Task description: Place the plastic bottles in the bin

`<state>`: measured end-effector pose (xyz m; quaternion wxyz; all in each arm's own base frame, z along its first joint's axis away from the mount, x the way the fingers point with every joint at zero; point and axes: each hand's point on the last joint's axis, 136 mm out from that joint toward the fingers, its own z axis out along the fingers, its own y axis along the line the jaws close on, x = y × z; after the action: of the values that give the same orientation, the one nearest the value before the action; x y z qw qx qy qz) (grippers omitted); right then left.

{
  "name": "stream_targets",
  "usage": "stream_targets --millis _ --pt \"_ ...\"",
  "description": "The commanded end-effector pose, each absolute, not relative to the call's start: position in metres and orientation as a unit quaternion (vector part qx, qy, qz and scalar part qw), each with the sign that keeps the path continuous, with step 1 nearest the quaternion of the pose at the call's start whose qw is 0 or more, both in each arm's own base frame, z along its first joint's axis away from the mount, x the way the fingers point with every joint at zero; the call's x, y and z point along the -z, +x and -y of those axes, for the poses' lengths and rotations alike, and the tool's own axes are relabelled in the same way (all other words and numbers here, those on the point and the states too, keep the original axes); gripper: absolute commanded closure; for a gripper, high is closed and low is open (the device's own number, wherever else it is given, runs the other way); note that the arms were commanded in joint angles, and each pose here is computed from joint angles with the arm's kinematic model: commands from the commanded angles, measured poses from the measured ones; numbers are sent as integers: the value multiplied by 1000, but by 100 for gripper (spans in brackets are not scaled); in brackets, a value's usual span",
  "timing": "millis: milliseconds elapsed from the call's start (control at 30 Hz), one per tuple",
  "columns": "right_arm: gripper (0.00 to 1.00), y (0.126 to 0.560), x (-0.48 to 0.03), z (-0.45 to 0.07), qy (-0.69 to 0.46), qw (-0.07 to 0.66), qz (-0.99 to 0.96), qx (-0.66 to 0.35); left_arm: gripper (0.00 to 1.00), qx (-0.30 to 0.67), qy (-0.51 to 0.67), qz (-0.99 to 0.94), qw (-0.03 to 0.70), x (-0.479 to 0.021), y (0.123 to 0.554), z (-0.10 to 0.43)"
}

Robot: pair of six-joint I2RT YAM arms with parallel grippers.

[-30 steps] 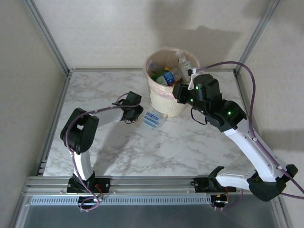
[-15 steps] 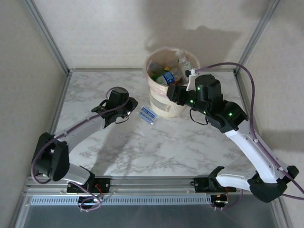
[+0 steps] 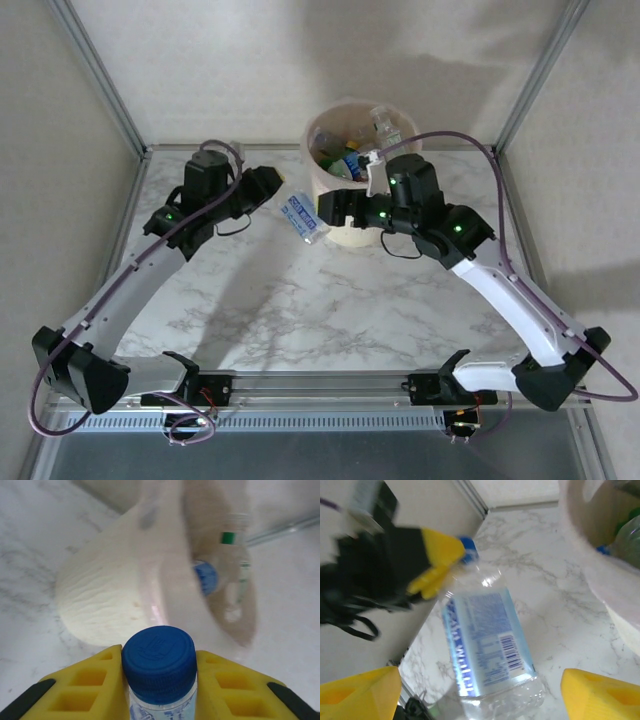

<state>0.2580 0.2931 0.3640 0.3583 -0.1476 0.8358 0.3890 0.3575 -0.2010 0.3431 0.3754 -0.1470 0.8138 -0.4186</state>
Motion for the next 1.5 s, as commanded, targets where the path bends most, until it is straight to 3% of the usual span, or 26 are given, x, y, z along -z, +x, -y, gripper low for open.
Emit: stream_targets --millis 0,200,733,833,1200,1233,1300,1400,1433,1467 --pt "14 249 -360 -306 -176 338 -835 -397 76 425 -75 -819 378 -364 347 210" --pt "4 242 -373 -311 -201 345 -817 -416 78 447 -24 -813 373 -372 345 225" --pt "4 254 -365 -312 -190 341 -823 -414 84 540 59 -754 369 -404 333 252" --pt "9 253 -364 -316 -191 334 -820 -424 84 558 60 -742 367 -409 333 255" --pt "46 252 -373 -321 -190 336 -809 -444 83 577 52 -727 369 -417 335 257" --pt "48 253 -372 -320 -188 336 -810 -442 79 584 48 -721 370 -420 336 257" --pt "51 252 -373 -319 -187 339 -809 -443 58 595 37 -709 377 -428 338 256" --pt "55 253 -381 -315 -180 352 -805 -443 19 591 7 -700 401 -439 345 248" --pt "56 253 -385 -313 -177 358 -803 -442 1 585 -4 -699 413 -442 348 244" --pt "56 253 -389 -310 -174 364 -802 -441 0 578 -10 -697 423 -445 350 241"
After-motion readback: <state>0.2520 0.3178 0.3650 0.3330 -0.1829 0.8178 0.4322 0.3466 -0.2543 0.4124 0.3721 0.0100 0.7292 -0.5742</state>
